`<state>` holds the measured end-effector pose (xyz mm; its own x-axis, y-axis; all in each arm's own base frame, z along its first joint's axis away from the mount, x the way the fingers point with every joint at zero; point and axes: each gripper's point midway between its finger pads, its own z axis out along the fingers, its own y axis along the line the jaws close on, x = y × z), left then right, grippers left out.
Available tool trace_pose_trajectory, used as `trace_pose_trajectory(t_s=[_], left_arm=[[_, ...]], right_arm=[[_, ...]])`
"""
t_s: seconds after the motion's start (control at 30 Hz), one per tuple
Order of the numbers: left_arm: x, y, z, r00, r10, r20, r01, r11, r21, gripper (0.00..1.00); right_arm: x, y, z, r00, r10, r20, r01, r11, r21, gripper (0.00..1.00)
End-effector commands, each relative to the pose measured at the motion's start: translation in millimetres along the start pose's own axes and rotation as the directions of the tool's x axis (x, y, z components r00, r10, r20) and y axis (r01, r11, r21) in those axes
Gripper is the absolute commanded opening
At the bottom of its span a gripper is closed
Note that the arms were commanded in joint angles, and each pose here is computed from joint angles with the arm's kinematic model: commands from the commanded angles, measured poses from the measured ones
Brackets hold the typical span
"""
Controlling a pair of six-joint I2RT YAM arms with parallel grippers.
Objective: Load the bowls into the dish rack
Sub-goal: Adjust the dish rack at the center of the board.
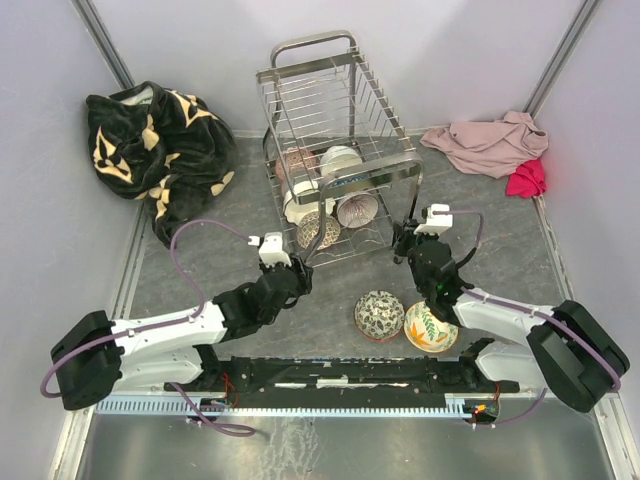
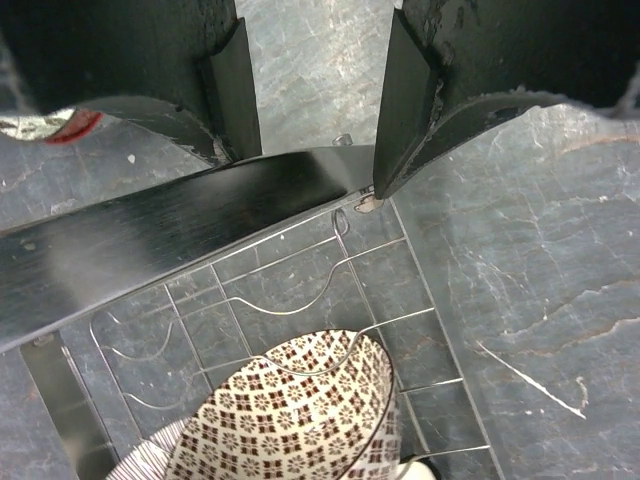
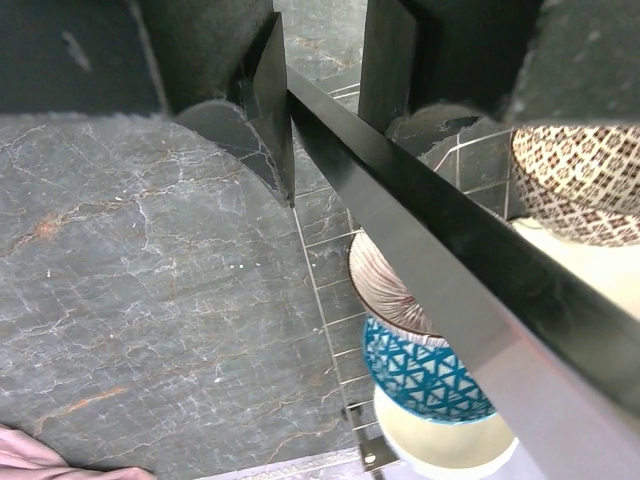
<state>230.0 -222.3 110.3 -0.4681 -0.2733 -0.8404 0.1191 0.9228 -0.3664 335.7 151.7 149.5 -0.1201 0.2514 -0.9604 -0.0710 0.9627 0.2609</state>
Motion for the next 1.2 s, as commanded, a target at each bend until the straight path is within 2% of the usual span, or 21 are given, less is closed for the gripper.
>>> trace_pose_trajectory(t_s=[0.0, 0.3, 0.43, 0.57, 0.67, 0.8, 0.9, 1.03, 1.17], left_arm=[[-48.5, 20.0, 19.7, 0.987, -0.046, 0.152, 0.06, 0.994, -0.092, 0.54], [-67.6, 13.5, 39.4, 0.99, -0.049, 0.136, 0.056, 0.997, -0.047, 0.54], [-66.3, -2.0, 26.3, 0.991, -0.095, 0.099, 0.089, 0.994, 0.058, 0.54], [-69.0, -6.0, 13.3, 0.992, -0.1, 0.082, 0.092, 0.991, 0.098, 0.55], [-75.6, -5.6, 2.8, 0.99, -0.106, 0.093, 0.095, 0.989, 0.115, 0.57], [-87.3, -5.2, -12.5, 0.989, -0.104, 0.101, 0.091, 0.988, 0.125, 0.59], [-95.9, -5.8, -25.4, 0.986, -0.122, 0.116, 0.104, 0.983, 0.152, 0.59], [-102.2, -6.9, -38.5, 0.983, -0.135, 0.121, 0.112, 0.977, 0.183, 0.6], [-102.8, -9.1, -46.0, 0.982, -0.147, 0.119, 0.119, 0.969, 0.216, 0.6]], right_arm=[[-15.8, -7.3, -8.3, 0.989, 0.133, 0.071, -0.135, 0.991, 0.024, 0.13], [-21.2, 2.8, -7.2, 0.996, 0.08, 0.029, -0.079, 0.997, -0.01, 0.19], [-39.4, 17.8, -3.8, 0.999, 0.047, -0.023, -0.048, 0.997, -0.059, 0.29], [-54.8, 24.5, -6.7, 0.996, 0.017, -0.087, -0.023, 0.997, -0.068, 0.47], [-67.3, 25.3, -19.8, 0.991, -0.005, -0.132, -0.005, 0.997, -0.072, 0.57], [-76.5, 12.8, -49.2, 0.973, -0.028, -0.23, 0.02, 0.999, -0.037, 0.65], [-66.5, 1.6, -74.2, 0.938, -0.029, -0.345, 0.028, 1.0, -0.01, 0.68], [-32.8, -12.8, -102.0, 0.848, -0.02, -0.529, 0.049, 0.998, 0.04, 0.68], [4.0, -18.8, -118.5, 0.76, 0.013, -0.649, 0.041, 0.997, 0.068, 0.74]])
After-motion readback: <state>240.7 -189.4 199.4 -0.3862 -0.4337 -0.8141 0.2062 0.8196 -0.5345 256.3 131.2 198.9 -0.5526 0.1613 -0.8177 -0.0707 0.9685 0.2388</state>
